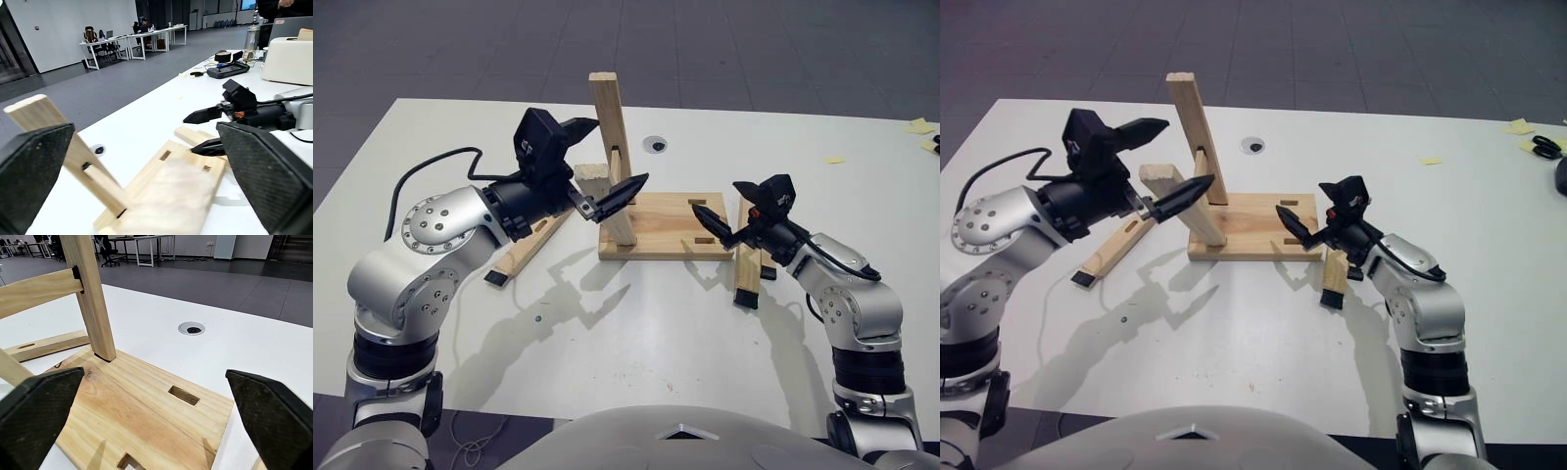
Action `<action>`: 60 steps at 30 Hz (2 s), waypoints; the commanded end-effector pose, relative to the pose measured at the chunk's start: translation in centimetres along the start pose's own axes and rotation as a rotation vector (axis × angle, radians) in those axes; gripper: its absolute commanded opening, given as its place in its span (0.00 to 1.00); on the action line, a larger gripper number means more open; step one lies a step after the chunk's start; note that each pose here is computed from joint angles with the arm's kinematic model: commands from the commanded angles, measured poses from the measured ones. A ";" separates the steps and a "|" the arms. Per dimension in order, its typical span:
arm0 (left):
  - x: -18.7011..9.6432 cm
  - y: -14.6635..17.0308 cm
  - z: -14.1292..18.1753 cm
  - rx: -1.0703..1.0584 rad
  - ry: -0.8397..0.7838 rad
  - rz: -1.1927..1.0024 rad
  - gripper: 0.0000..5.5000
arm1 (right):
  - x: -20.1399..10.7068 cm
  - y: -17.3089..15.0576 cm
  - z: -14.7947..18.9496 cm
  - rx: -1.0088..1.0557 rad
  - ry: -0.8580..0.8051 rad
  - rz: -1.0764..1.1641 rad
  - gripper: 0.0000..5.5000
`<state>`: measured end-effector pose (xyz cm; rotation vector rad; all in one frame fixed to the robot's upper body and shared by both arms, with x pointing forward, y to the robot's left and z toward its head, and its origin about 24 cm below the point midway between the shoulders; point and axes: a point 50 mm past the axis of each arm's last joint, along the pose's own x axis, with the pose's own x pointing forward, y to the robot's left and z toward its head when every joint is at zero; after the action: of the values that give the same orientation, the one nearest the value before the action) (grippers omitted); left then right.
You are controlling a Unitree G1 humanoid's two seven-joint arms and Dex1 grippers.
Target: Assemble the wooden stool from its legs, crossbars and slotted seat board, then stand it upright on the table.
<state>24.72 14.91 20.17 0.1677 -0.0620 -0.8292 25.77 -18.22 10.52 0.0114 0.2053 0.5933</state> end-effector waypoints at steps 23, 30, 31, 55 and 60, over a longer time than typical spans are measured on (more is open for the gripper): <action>4.3 6.3 -2.4 0.057 -0.043 0.363 0.98 | 3.2 -3.9 -2.3 -0.384 0.167 -0.300 0.98; 2.8 6.9 2.5 -0.173 -0.336 0.285 0.98 | 2.7 -3.7 -5.1 -0.419 0.294 -0.119 0.98; 2.1 7.1 3.7 -0.213 -0.399 0.248 0.98 | 2.3 -3.4 -5.1 -0.400 0.285 -0.084 0.98; -3.8 12.6 -1.9 -0.081 -0.110 0.894 0.98 | -3.6 0.5 -1.3 0.283 -0.234 0.012 0.98; -4.9 12.3 -2.9 -0.081 -0.081 0.931 0.98 | -7.0 -2.3 -3.1 0.327 -0.218 -0.289 0.98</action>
<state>31.17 26.74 20.15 -0.0138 -0.1915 0.0782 21.37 -22.40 9.94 0.4104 0.0310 0.4108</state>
